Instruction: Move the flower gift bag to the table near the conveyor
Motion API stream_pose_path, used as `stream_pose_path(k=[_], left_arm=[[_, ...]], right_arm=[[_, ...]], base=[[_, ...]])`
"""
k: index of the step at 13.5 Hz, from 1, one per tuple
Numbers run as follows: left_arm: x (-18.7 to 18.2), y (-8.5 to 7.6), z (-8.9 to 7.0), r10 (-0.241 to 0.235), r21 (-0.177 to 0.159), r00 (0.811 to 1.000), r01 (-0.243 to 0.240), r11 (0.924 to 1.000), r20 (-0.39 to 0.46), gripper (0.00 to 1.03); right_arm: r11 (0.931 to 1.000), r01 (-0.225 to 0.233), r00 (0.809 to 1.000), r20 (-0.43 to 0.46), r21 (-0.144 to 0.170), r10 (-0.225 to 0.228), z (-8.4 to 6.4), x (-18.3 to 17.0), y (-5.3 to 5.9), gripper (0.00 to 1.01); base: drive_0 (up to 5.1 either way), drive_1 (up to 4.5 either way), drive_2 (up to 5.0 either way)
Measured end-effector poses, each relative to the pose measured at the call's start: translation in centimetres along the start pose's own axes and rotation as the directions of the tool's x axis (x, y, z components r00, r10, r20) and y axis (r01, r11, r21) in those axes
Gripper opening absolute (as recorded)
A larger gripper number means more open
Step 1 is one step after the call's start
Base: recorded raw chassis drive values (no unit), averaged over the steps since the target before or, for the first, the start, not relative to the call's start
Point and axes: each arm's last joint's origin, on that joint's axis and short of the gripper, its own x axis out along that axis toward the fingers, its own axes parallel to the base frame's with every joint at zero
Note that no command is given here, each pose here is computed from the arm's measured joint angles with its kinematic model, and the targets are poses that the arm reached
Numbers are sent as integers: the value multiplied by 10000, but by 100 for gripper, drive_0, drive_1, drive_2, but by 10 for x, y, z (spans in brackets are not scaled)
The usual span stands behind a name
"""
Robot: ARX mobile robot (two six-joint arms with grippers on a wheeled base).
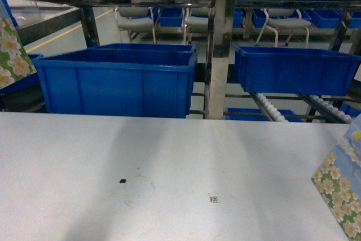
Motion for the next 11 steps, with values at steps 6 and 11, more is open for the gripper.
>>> stream_pose_path(k=[6, 11], left_arm=[[0, 0, 0, 0, 0, 10000, 0, 10000, 0, 2], [0, 0, 0, 13, -26, 10000, -13, 10000, 75, 2]], right_arm=[[9994, 348, 9990, 279, -73, -346, 7, -15, 1, 98], [9994, 348, 9990, 283, -71, -346, 7, -15, 1, 98]], base=[[0, 0, 0], [0, 0, 0]])
